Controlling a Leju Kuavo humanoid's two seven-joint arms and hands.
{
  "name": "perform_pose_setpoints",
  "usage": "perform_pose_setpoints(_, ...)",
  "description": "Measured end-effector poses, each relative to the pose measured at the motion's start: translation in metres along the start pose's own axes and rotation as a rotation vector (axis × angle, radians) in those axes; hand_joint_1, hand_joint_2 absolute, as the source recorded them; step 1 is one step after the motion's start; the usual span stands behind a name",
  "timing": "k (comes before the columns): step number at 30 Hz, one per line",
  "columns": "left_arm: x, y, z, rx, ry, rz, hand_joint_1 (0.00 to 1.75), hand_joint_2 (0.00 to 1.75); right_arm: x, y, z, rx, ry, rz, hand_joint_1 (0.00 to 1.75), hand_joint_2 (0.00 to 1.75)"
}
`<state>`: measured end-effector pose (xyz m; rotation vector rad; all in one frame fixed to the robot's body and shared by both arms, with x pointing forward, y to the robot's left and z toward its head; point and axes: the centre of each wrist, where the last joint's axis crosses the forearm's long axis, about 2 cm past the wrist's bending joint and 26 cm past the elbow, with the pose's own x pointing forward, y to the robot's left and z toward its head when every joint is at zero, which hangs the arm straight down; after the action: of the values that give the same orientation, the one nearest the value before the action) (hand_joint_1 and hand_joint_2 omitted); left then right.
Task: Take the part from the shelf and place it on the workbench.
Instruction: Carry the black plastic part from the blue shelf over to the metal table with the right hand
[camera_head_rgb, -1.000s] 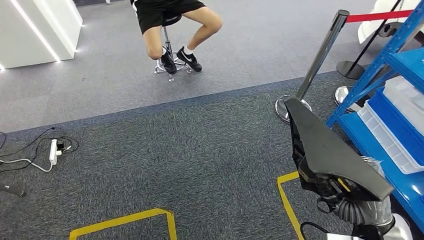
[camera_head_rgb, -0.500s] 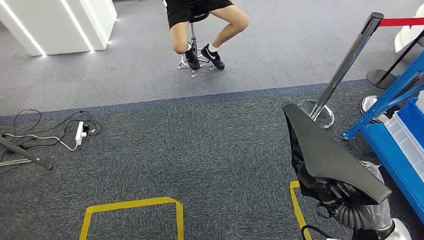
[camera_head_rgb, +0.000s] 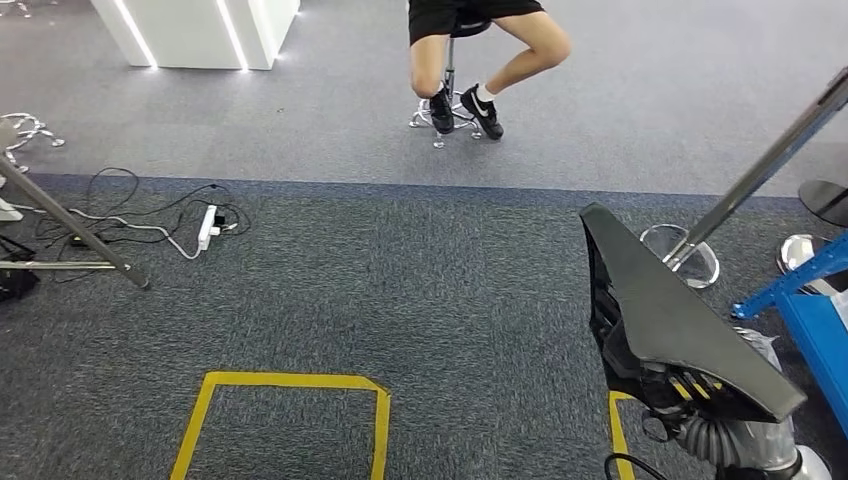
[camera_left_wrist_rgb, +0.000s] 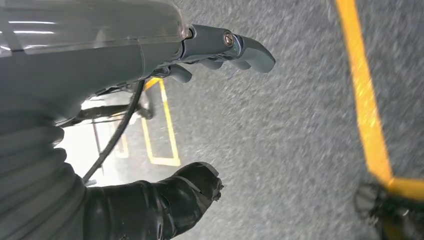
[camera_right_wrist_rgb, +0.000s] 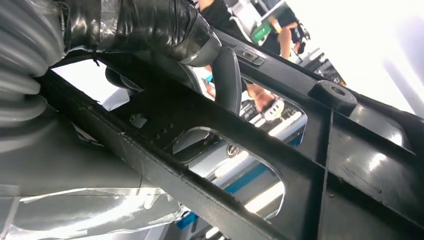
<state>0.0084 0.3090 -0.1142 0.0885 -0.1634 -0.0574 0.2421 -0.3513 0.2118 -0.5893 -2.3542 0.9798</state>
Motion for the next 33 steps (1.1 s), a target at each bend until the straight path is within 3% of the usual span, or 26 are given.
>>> perform_pose_setpoints(16,-0.002,0.001,0.0,-0.005,-0.017,-0.01,0.0,1.75,0.003,-0.006,0.006,-0.002,0.008,0.014,1.75,1.75)
perform_pose_setpoints(33,-0.001,0.002,0.0,-0.114,-0.006,0.071,0.0,1.75,-0.004,-0.011,0.0,0.007,0.001,0.018,1.75,1.75)
